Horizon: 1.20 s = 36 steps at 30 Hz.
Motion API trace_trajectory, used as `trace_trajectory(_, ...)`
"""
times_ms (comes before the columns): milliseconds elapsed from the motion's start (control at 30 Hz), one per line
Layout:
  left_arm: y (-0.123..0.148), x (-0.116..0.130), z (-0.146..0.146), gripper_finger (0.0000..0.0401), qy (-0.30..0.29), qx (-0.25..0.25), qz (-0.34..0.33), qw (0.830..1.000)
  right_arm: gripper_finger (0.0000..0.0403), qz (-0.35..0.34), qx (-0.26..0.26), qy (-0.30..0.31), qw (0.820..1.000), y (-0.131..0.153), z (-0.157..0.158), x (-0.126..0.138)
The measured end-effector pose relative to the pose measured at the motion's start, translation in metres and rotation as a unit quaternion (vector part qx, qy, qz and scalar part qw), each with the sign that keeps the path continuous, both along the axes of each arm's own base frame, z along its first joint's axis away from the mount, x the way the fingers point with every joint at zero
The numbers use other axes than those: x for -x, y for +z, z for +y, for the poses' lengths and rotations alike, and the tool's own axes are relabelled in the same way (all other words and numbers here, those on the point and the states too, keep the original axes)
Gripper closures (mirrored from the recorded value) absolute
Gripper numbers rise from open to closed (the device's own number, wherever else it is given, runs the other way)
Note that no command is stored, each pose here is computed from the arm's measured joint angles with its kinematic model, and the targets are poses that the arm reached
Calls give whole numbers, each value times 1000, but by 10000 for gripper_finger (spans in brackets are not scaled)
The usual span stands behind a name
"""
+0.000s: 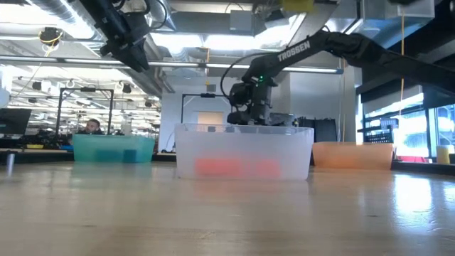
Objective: Sort & place blocks by color
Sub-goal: Put the right yellow game piece into the orange bin
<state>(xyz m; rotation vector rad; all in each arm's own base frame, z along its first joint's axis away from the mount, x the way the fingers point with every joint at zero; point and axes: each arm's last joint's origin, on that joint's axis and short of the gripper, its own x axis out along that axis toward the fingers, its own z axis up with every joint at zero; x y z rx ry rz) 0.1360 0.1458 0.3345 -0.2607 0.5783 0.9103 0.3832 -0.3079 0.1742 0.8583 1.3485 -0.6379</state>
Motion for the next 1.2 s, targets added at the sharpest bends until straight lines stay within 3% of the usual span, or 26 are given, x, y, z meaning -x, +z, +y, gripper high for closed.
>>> trace_trajectory(567,0,0,0,236,0,0,0,1000,169,11,-2,-11,1000,-29,-7,-4)
trace_trajectory(733,0,0,0,236,0,0,0,1000,200,18,3,0,1000,-32,-8,-3)
trace_trajectory(900,0,0,0,236,0,0,0,1000,261,19,3,12,1000,-32,-10,-2)
trace_trajectory(1200,0,0,0,236,0,0,0,1000,263,20,7,51,998,-28,-10,-1)
